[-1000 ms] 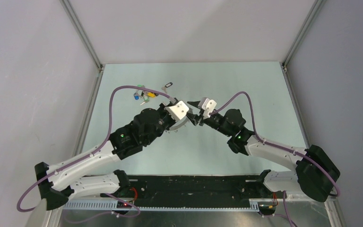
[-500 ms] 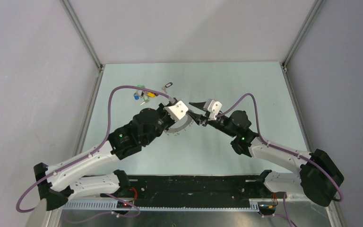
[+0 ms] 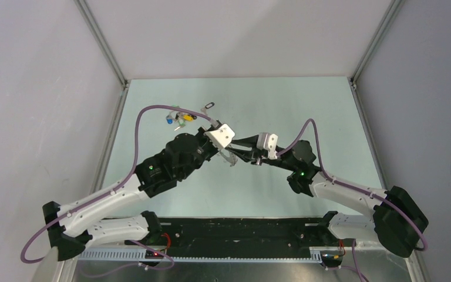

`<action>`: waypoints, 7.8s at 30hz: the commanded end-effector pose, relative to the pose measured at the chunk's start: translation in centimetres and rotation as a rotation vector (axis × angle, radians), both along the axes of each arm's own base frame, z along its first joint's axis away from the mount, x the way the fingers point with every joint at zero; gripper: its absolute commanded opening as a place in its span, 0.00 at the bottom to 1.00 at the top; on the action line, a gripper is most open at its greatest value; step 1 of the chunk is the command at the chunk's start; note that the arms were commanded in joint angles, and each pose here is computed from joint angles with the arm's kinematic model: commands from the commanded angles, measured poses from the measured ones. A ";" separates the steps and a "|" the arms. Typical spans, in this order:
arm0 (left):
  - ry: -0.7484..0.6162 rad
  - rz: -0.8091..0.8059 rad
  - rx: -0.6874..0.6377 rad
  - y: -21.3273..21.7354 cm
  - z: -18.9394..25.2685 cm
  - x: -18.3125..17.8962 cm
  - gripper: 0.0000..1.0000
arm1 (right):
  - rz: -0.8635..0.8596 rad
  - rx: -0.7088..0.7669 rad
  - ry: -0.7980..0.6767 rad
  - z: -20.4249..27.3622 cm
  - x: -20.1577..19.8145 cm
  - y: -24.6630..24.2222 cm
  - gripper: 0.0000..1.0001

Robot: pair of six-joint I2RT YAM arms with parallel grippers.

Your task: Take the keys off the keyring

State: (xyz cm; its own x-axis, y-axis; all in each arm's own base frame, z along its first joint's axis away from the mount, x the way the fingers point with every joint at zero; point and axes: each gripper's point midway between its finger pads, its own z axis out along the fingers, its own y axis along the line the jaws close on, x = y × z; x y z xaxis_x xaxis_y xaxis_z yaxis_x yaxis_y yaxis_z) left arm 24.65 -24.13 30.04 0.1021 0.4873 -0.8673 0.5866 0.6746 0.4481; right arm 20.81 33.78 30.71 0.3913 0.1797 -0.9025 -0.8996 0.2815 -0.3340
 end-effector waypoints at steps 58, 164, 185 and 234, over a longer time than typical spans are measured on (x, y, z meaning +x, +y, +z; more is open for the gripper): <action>0.887 0.107 0.196 -2.7 -3.2 -3.1 0.00 | -0.111 0.049 0.101 -2.6 -2.3 -4.9 0.40; 1.140 0.035 -0.017 -2.8 -3.5 -2.7 0.00 | -0.129 0.100 -0.110 -0.3 -2.0 -3.2 0.09; 1.110 0.006 -0.067 -3.2 -1.5 -2.9 0.00 | -0.088 0.011 0.148 -7.4 -0.8 -1.8 0.21; 1.106 -0.030 -0.132 -4.1 0.4 -3.0 0.00 | -0.090 0.122 0.084 -1.9 1.0 -1.4 0.42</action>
State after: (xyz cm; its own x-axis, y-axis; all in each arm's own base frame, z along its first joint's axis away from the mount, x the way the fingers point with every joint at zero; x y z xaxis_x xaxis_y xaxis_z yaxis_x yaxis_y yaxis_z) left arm 21.85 -27.68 26.51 -0.7795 0.4535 -0.4321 0.6111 0.7021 -0.3654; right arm 21.33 32.28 25.99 0.2889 0.1992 -0.9364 -0.9104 0.3599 -0.2043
